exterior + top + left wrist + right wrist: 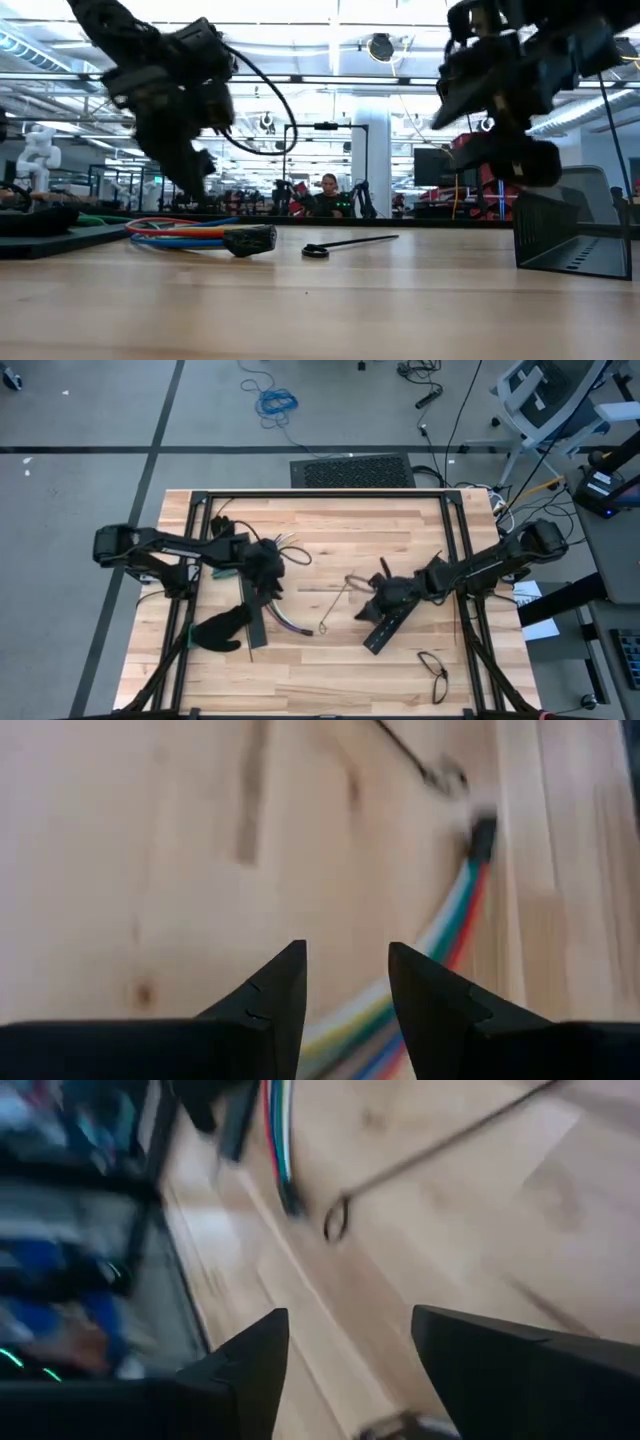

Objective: Ziptie cables

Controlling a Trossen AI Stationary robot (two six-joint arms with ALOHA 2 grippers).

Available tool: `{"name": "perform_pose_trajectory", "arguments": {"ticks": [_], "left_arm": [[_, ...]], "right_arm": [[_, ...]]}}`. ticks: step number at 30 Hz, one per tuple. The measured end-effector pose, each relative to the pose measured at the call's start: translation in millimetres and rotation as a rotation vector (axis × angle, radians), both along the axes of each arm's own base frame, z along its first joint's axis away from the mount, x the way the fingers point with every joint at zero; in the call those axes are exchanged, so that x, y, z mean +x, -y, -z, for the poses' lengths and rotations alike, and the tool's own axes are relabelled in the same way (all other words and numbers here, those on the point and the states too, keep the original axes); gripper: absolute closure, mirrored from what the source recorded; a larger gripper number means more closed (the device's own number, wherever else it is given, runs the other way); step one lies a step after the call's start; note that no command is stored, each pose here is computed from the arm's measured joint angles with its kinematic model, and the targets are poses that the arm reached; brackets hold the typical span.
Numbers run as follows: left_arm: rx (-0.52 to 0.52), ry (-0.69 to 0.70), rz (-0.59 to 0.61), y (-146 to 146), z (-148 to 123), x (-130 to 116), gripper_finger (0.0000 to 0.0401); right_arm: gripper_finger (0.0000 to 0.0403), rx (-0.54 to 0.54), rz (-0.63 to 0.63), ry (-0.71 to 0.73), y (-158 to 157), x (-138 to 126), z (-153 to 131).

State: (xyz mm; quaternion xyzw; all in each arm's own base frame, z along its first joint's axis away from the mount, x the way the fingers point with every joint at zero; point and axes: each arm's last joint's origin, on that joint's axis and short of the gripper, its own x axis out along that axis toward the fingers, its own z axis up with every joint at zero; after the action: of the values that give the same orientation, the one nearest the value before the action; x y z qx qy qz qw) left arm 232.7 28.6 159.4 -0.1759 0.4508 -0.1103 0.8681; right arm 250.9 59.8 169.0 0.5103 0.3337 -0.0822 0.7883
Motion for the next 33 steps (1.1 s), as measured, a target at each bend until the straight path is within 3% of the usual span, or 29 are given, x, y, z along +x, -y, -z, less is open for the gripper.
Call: {"name": "perform_pose_trajectory", "arguments": {"ticks": [4, 9, 12, 15, 18, 21, 23, 26, 33], "left_arm": [[0.178, -0.064, 0.065, 4.8, -0.8, -11.5, 0.0263], [0.212, -0.017, 0.138, 14.5, -1.8, -7.4, 0.0263], [0.292, -0.014, 0.17, 17.7, 1.4, -4.6, 0.0263], [0.257, -0.045, 0.064, 15.1, 0.2, 0.9, 0.0263], [0.189, -0.062, -0.058, 11.7, -3.7, 4.4, 0.0263], [0.185, -0.093, -0.114, 10.9, -2.7, 3.2, 0.0263], [0.186, -0.111, -0.147, 9.8, -2.1, 2.4, 0.0263], [0.184, -0.124, -0.169, 8.4, -1.7, 1.6, 0.0263], [0.258, -0.104, -0.089, 7.8, -1.5, 1.3, 0.0263]], "right_arm": [[0.0209, -0.176, -0.133, -0.12, -5.0, 12.2, 10.5], [0.022, -0.296, -0.102, -0.145, 12.3, 35.2, 25.1], [0.0224, -0.35, -0.036, -0.174, 27.1, 44.0, 36.4], [0.0232, -0.253, 0.219, -0.278, 47.4, 42.7, 47.6], [0.0238, -0.161, 0.402, -0.24, 61.3, 44.4, 45.6], [0.0246, -0.061, 0.478, -0.181, 69.1, 51.5, 33.5], [0.0255, 0.008, 0.489, -0.226, 71.3, 54.9, 27.0], [0.027, -0.011, 0.489, -0.394, 70.5, 51.8, 33.9], [0.0282, -0.045, 0.513, -0.466, 75.9, 62.2, 12.5]]}}
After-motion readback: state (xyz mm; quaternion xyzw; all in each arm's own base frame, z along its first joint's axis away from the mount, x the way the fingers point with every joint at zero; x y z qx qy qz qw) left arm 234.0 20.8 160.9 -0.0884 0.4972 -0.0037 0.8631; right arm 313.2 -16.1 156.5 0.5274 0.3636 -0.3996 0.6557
